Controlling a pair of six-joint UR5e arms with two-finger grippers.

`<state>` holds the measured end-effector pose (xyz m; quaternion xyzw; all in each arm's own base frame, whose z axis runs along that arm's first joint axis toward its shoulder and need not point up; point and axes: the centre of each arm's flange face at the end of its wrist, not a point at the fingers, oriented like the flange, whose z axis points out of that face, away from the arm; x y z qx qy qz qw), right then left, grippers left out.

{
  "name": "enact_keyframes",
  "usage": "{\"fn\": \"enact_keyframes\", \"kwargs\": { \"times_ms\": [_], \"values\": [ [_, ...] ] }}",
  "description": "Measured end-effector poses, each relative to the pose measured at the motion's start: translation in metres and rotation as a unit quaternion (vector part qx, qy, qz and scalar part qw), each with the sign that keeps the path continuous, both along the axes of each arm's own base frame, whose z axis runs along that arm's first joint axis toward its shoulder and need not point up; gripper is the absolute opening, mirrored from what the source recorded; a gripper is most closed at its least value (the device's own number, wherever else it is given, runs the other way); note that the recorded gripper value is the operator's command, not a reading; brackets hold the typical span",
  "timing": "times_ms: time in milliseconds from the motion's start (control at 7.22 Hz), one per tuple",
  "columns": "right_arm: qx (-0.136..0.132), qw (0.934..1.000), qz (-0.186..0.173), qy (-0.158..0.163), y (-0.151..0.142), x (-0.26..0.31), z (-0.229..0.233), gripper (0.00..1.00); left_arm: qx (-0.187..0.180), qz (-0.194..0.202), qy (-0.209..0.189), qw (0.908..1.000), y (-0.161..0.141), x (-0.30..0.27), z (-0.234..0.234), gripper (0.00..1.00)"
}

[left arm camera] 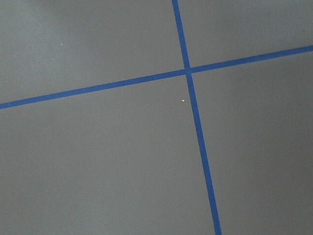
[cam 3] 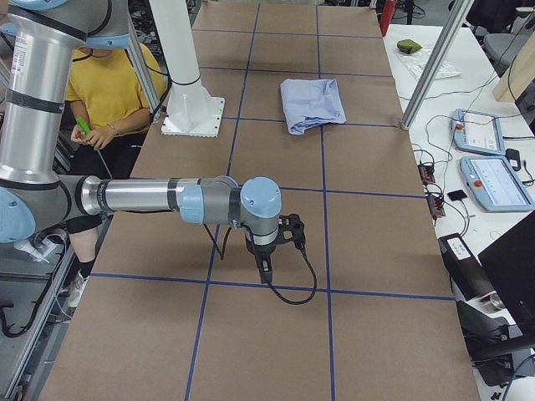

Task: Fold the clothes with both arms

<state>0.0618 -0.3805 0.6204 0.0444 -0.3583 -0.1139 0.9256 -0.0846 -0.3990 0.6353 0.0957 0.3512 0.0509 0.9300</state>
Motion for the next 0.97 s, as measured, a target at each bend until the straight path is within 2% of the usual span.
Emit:
{"fn": "enact_keyframes", "kwargs": {
  "times_ms": [969],
  "values": [
    [0.001,1.0000,0.000,-0.002,0.0019,-0.0003,-0.0015,1.00,-0.001,-0.001,0.000,1.0000,0.0005,-0.0006,0.0006,1.00]
  ]
}}
